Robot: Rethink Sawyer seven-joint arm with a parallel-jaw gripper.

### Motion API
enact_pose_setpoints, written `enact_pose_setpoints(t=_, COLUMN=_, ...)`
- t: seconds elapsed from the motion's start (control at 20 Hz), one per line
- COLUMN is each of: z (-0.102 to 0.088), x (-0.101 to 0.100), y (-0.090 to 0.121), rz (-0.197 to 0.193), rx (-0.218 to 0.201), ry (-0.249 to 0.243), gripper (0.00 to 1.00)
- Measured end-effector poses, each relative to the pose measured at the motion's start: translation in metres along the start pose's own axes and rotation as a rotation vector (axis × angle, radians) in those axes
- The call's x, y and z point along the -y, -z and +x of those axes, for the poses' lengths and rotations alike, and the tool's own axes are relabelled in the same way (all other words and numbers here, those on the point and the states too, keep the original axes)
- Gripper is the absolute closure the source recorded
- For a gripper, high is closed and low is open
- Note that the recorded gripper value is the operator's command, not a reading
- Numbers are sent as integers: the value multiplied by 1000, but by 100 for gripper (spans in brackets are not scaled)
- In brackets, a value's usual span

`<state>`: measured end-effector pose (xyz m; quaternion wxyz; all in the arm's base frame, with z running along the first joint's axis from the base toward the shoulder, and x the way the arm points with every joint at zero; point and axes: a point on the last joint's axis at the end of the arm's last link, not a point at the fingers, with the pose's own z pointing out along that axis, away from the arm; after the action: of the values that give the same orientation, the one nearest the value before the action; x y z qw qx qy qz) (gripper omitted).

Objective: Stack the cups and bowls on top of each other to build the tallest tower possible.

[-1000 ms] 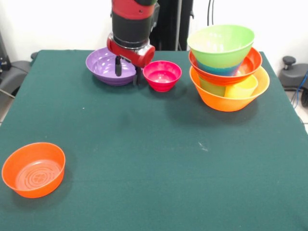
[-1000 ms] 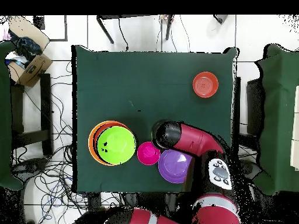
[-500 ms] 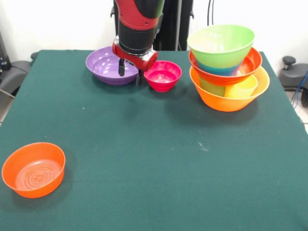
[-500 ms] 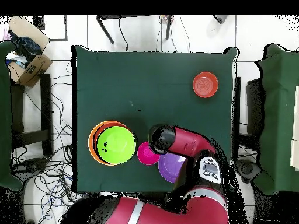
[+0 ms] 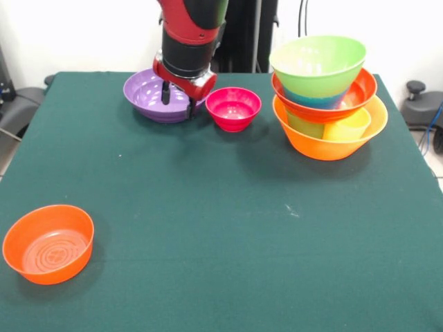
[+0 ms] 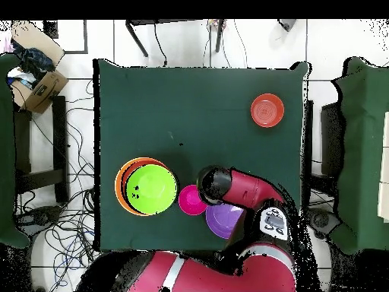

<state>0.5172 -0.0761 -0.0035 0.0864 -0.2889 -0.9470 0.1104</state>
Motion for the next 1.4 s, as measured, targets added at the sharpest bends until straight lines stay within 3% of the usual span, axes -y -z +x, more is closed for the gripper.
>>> enact_pose_setpoints(t=1.4, z=15, x=14, y=-41, rz=28, rx=-79, ry=-13, gripper=0)
